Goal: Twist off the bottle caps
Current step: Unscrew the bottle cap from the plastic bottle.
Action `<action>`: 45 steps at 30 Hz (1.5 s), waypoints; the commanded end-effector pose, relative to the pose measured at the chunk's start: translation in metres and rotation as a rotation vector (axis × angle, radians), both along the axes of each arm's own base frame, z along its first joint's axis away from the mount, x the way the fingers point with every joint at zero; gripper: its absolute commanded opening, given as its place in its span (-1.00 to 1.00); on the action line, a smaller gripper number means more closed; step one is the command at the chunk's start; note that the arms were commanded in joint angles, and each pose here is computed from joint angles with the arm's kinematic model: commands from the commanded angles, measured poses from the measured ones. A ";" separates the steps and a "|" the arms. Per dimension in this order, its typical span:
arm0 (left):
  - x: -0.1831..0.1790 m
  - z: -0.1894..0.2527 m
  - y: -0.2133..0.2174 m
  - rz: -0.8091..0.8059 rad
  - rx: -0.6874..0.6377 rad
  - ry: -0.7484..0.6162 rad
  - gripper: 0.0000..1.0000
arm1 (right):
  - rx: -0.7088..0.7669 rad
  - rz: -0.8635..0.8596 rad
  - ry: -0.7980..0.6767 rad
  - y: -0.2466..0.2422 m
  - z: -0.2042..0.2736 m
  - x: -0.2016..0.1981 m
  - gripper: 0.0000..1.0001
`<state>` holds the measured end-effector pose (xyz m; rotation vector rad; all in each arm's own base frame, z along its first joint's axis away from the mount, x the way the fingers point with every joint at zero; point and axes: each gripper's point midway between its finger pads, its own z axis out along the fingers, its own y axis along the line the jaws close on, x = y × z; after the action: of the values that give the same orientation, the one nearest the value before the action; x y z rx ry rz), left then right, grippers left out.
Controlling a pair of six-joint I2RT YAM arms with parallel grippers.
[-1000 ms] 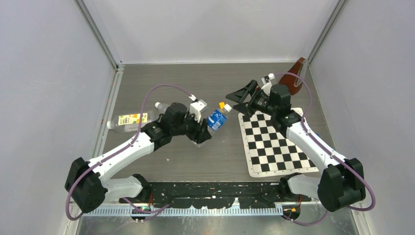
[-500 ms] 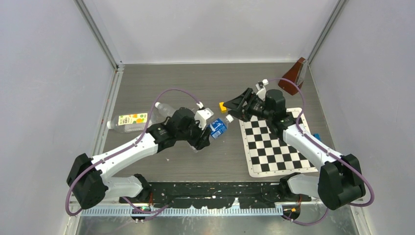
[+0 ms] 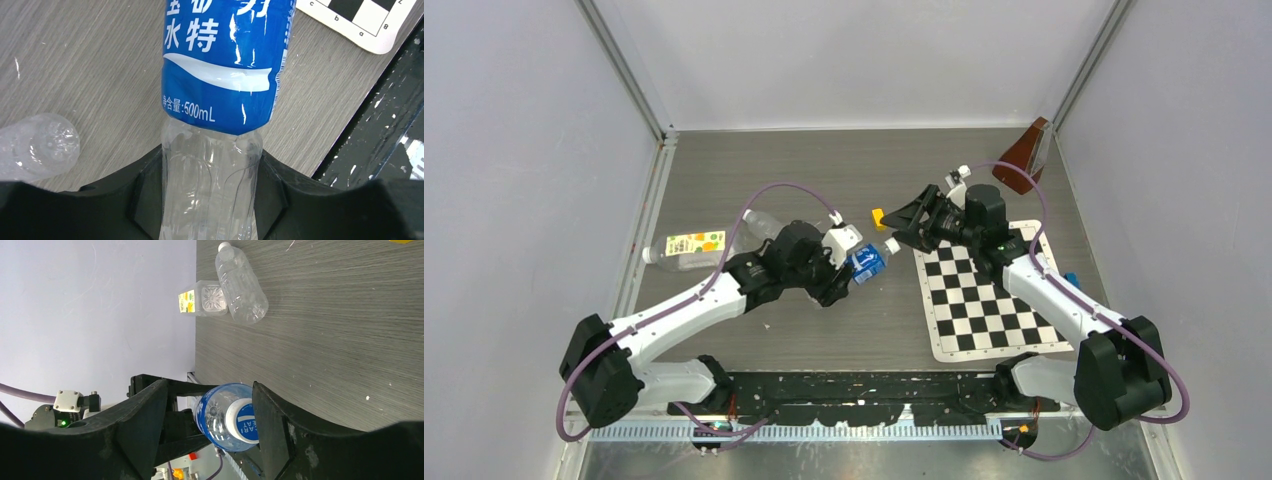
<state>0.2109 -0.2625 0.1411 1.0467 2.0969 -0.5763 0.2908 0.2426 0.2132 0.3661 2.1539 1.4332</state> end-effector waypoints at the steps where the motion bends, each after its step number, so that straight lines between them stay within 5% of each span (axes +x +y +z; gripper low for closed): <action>1: 0.027 0.051 -0.008 0.022 -0.092 -0.200 -0.14 | -0.007 0.086 0.048 0.007 -0.010 -0.018 0.38; 16: 0.028 0.051 -0.006 -0.003 -0.093 -0.264 -0.15 | 0.072 0.098 0.066 0.013 -0.012 -0.019 0.28; 21: 0.028 0.050 -0.005 -0.002 -0.081 -0.264 -0.12 | 0.083 0.098 0.052 0.013 -0.008 -0.018 -0.14; 26: 0.028 0.051 -0.005 0.016 -0.090 -0.254 0.12 | 0.094 0.124 0.037 0.015 -0.006 -0.022 -0.57; 33: 0.032 0.056 -0.011 0.066 -0.149 -0.227 0.98 | 0.088 0.128 -0.041 0.013 0.004 -0.024 -0.96; 39: 0.050 0.073 -0.003 0.255 -0.210 -0.227 0.99 | 0.007 0.019 -0.085 -0.002 -0.006 -0.016 -0.99; 45: 0.036 0.076 -0.013 0.275 -0.190 -0.033 0.99 | -0.072 -0.068 -0.155 -0.017 -0.012 -0.011 -0.99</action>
<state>0.2452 -0.2630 0.1845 0.7418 2.0373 -0.5163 0.2732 0.2356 0.2001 0.3246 2.1058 1.4099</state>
